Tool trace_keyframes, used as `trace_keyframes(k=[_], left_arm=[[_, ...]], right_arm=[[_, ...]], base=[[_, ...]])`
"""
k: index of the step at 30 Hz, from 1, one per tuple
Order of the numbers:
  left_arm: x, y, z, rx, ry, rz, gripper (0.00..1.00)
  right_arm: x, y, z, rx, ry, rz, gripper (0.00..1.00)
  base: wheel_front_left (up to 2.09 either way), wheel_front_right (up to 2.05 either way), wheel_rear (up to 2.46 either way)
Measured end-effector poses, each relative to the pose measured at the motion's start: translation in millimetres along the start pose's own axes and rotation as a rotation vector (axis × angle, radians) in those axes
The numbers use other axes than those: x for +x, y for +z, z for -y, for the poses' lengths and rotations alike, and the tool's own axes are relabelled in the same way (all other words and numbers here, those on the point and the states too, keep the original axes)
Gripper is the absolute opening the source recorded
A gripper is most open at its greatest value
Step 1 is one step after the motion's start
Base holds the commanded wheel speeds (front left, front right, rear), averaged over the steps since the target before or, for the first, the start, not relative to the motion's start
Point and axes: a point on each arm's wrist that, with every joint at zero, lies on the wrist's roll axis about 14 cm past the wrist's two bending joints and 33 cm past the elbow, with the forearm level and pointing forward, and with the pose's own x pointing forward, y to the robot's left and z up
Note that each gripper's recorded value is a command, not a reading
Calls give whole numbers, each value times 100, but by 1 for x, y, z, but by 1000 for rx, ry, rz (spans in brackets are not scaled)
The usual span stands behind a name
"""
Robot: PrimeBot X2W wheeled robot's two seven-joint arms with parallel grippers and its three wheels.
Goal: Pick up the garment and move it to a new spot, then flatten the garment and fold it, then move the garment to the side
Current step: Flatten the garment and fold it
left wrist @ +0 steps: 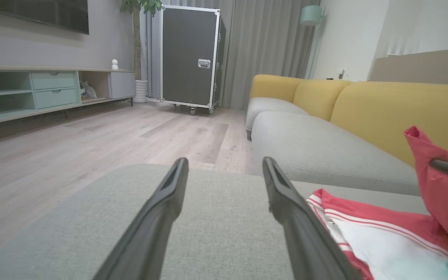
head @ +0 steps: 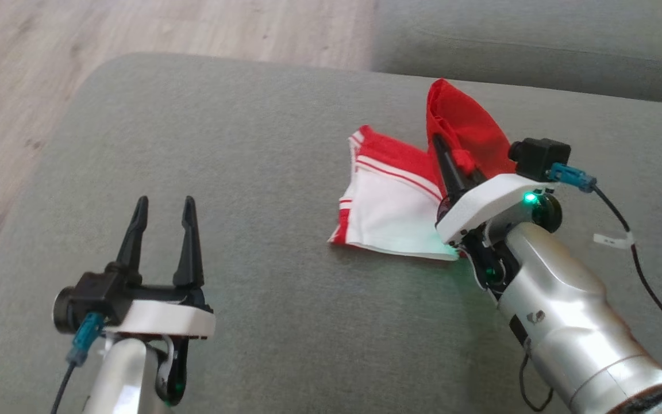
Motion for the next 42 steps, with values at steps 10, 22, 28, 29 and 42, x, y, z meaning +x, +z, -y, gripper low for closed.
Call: trace_keyframes(k=[10,22,28,29,42], left_arm=[[-14,-2,-20,6,59,-15,100],[-17,-11,-20,-4,61,-43,100],[-8,-2,-11,-13,32,-10,100],[-6,1,-8,-15,24,1,100],[19,16,39,-44,-112,57,100]], right_arm=[[22,-47,-19,56,40,-121,0],[33,-46,-50,125,126,-121,100],[29,-15,-41,99,107,-40,100],[29,-4,-40,75,108,-12,100],[-40,75,64,-235,-163,235,100]], base=[[0,0,0],[0,0,0],[0,0,0],[0,0,0],[0,0,0]])
